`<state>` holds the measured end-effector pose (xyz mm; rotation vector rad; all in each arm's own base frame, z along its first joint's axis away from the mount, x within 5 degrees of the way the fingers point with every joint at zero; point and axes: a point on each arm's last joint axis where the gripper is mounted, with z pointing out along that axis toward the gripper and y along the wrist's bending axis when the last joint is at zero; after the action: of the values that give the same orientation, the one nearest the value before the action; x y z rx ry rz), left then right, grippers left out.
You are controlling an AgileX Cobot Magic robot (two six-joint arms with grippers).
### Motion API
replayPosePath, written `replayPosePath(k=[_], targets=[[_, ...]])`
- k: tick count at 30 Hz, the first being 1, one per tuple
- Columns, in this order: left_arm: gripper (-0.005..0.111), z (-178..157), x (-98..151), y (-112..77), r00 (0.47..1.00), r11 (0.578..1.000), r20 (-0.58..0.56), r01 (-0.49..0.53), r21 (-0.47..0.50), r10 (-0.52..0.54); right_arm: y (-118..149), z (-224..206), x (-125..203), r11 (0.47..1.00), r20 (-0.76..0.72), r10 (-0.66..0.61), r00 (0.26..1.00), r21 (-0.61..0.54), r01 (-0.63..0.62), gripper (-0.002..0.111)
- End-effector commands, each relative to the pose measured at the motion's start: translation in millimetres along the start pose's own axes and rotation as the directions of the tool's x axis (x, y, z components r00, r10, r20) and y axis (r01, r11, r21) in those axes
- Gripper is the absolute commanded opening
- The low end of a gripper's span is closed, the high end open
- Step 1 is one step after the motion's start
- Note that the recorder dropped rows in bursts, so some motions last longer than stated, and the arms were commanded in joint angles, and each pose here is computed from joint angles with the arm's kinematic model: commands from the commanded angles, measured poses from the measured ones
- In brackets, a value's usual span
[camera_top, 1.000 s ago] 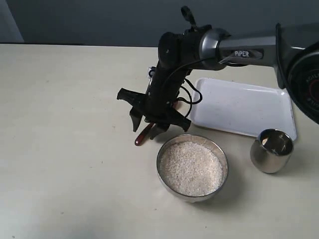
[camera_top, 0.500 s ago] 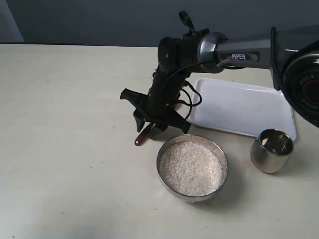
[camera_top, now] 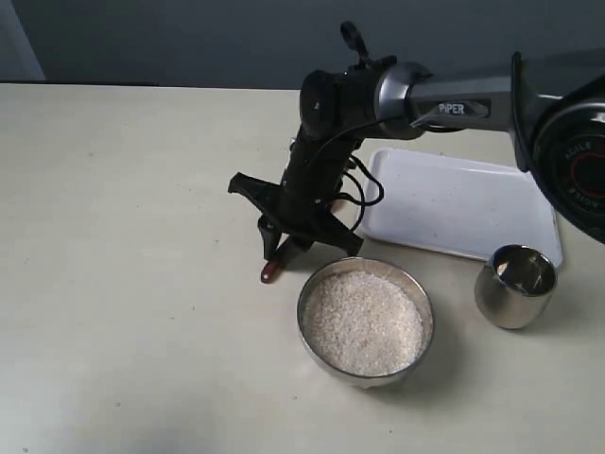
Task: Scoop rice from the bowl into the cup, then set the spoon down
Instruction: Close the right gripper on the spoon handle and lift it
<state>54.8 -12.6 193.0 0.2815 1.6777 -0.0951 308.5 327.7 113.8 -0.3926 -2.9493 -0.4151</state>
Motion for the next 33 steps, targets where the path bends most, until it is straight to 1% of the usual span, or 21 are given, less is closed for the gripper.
replayPosePath(k=[1, 6, 11, 13, 15, 20, 22, 24, 28, 31, 33], targets=[[0.000, -0.6, -1.6, -0.2, 1.000, 1.000, 0.013, 0.007, 0.005, -0.007, -6.9, 11.7, 2.4, 0.998, -0.070, 0.019, 0.997, 0.056, -0.015, 0.021], [0.000, -0.6, -1.6, -0.2, 1.000, 1.000, 0.013, 0.007, 0.005, -0.007, -7.0, 16.8, 4.4, 0.999, -0.109, -0.013, 0.994, 0.045, 0.018, 0.021], [0.000, -0.6, -1.6, -0.2, 1.000, 1.000, 0.013, 0.007, 0.005, -0.007, -10.6, 16.5, 4.8, 0.996, -0.114, -0.022, 0.993, 0.084, 0.032, 0.020], [0.000, -0.6, -1.6, -0.2, 1.000, 1.000, 0.013, 0.007, 0.005, -0.007, -12.4, 16.3, 5.7, 0.994, -0.126, -0.025, 0.992, 0.103, 0.038, 0.016], [0.000, -0.6, -1.8, -0.2, 1.000, 1.000, 0.016, 0.007, 0.005, -0.007, -12.8, 16.1, 6.2, 0.993, -0.133, -0.036, 0.991, 0.106, 0.051, 0.000], [0.000, -0.6, -1.8, -0.2, 1.000, 1.000, 0.016, 0.007, 0.005, -0.007, -5.2, 10.3, 3.5, 0.993, -0.114, -0.089, 0.989, 0.072, 0.098, -0.001], [0.000, -0.6, -1.8, -0.2, 1.000, 1.000, 0.016, 0.007, 0.005, -0.007, 0.0, 4.1, -0.2, 0.990, -0.083, -0.120, 0.989, 0.069, 0.126, -0.001], [0.000, -0.6, -1.8, -0.2, 1.000, 1.000, 0.016, 0.007, 0.005, -0.007, 5.4, -6.0, -4.1, 0.980, -0.055, -0.177, 0.983, 0.087, 0.182, -0.001], [0.000, -0.6, -1.8, -0.2, 1.000, 1.000, 0.016, 0.007, 0.005, -0.007, 13.4, -31.2, -9.3, 0.943, -0.035, -0.286, 0.958, 0.165, 0.288, -0.001], [0.000, -0.6, -1.8, -0.2, 1.000, 1.000, 0.016, 0.007, 0.005, -0.007, 24.4, -48.6, -17.0, 0.908, 0.044, -0.395, 0.918, 0.172, 0.382, -0.001], [0.000, -0.6, -1.8, -0.2, 1.000, 1.000, 0.016, 0.007, 0.005, -0.007, 34.3, -62.5, -16.0, 0.899, 0.072, -0.431, 0.900, 0.126, 0.420, -0.001]])
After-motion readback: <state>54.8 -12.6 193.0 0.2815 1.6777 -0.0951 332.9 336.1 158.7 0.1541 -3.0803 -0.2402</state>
